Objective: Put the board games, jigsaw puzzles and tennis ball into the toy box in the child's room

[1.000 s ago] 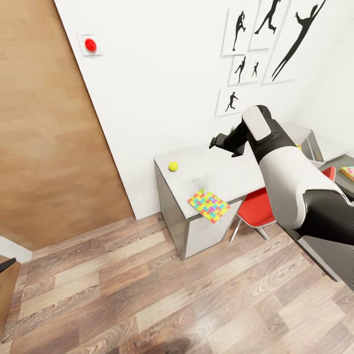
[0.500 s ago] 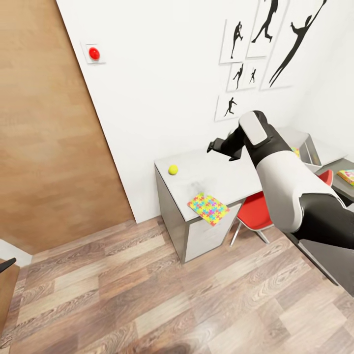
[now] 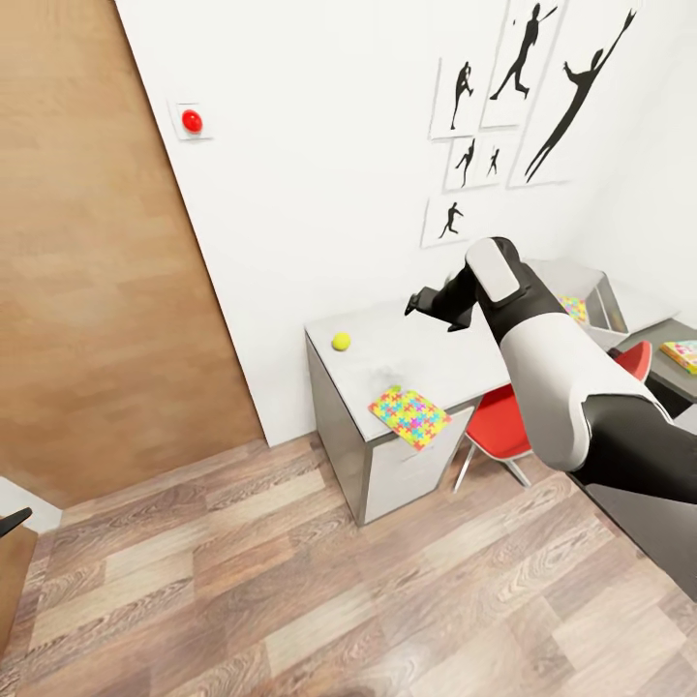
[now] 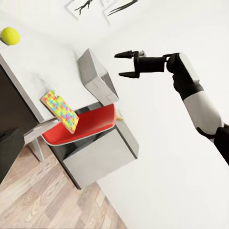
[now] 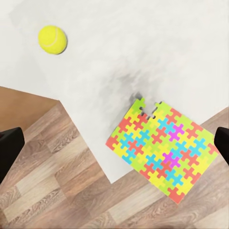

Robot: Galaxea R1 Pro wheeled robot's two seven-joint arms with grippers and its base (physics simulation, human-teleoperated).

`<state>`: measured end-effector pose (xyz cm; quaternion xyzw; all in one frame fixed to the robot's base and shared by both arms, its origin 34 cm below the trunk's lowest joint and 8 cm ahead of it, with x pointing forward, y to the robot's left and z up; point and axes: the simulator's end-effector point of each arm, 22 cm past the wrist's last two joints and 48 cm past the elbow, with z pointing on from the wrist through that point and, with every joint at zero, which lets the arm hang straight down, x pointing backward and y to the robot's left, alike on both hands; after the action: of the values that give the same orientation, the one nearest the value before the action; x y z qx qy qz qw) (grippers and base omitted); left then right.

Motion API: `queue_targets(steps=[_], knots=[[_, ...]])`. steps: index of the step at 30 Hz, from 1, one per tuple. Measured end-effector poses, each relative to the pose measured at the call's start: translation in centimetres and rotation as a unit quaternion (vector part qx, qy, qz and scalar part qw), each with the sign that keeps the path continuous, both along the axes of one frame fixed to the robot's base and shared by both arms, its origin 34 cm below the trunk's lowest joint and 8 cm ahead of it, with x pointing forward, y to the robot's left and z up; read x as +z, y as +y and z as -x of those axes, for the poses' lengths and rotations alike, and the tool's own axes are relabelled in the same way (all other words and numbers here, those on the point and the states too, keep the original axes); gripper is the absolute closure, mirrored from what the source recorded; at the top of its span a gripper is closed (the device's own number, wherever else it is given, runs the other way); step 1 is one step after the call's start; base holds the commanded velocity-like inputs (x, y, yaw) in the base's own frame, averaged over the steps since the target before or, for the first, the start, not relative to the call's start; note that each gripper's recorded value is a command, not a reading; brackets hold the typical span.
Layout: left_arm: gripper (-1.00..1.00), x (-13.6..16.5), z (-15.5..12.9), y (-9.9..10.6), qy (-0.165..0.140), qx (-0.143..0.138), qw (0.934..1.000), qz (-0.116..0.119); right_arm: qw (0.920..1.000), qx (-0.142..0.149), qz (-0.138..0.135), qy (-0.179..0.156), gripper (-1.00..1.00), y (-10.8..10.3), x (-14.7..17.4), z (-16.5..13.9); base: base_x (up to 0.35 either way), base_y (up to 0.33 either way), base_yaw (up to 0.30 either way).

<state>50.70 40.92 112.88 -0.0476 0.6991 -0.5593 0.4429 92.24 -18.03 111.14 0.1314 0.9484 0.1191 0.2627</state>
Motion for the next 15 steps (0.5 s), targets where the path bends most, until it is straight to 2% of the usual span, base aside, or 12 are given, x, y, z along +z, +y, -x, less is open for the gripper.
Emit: queue_targets(steps=[9, 15], knots=[[-1.00, 0.6, 0.2, 0.0, -0.008, 0.000, 1.0000, 0.000, 1.0000, 0.001, -0.001, -0.006, -1.00, 0.2, 1.0, 0.3, 0.000, 0.000, 0.000], [-1.00, 1.0, 0.3, 0.0, -0.013, 0.000, 0.9999, 0.000, 0.9999, 0.008, -0.004, -0.011, -1.00, 1.3, 1.9, 0.5, 0.000, 0.000, 0.000]])
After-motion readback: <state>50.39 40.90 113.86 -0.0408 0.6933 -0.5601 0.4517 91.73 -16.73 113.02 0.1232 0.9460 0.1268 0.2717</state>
